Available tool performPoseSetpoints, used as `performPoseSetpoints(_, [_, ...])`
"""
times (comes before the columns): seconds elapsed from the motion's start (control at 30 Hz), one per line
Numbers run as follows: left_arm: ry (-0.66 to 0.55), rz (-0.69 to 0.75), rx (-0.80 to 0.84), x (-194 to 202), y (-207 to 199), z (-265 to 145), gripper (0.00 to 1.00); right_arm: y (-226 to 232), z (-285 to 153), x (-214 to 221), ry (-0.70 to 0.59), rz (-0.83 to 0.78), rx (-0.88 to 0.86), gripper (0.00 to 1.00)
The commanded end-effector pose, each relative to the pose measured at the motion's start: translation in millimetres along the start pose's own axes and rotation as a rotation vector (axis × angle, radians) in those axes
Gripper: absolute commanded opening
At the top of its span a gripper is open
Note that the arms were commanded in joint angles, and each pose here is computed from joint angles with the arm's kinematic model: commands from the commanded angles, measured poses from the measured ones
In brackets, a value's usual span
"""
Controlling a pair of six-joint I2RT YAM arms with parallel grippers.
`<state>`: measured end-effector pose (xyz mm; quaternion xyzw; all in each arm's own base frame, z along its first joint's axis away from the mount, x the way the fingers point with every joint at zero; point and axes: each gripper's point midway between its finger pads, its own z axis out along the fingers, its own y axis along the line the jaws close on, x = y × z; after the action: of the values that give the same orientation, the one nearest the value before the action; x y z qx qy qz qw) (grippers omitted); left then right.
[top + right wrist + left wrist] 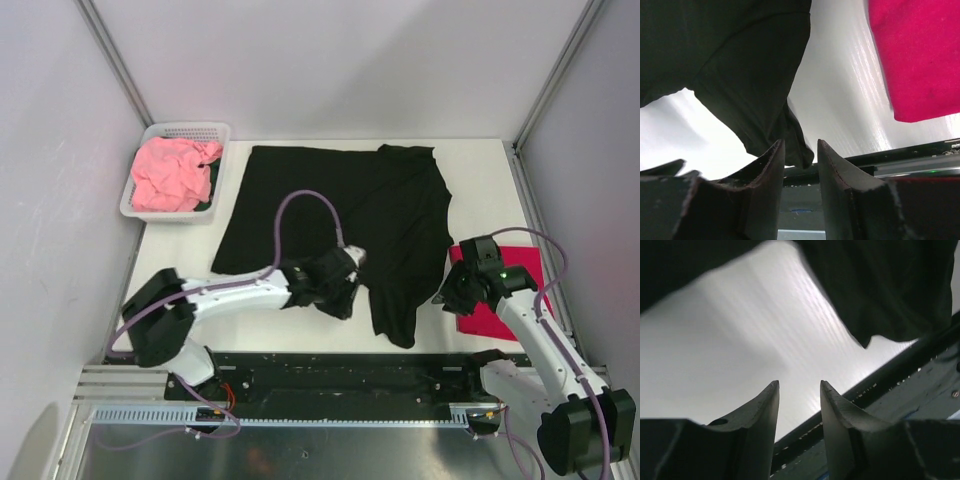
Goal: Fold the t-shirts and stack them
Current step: Flatten out the tshirt
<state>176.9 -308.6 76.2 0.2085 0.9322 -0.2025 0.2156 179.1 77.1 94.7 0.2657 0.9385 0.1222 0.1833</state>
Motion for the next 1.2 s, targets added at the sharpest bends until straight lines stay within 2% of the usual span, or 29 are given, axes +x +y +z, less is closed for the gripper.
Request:
performPoseSetpoints(0.0, [0.034, 0.065, 0.102, 6, -51, 12, 0.42, 8, -4, -7, -0.045, 0.001, -0.050, 0.36])
performPoseSetpoints(0.27, [0.098, 0.104, 0.169, 23, -85, 31, 0.44, 14, -1, 17, -0.032, -0.075, -0.043, 0.36])
performPoseSetpoints(0.67, [0.117, 0.076, 0.160, 25, -96, 62, 0.43, 13, 13, 71, 0.031, -0.159, -0.016, 0.38])
performPoseSetpoints(0.77, [0.112, 0.060, 0.149, 23, -98, 68, 0.34, 11, 19, 83, 0.045, -0.176, -0.009, 0.39])
performPoseSetpoints(0.97, [0.041, 0.021, 0.137, 5, -101, 58, 0.05, 14, 30, 89, 0.040, -0.196, -0.001, 0.39])
performPoseSetpoints(1.1, [-0.028, -0.007, 0.129, -14, -96, 42, 0.00, 26, 39, 81, 0.021, -0.204, -0.028, 0.37])
performPoseSetpoints(1.17, [-0.039, -0.019, 0.126, -18, -91, 38, 0.00, 32, 44, 76, 0.020, -0.205, -0.032, 0.29])
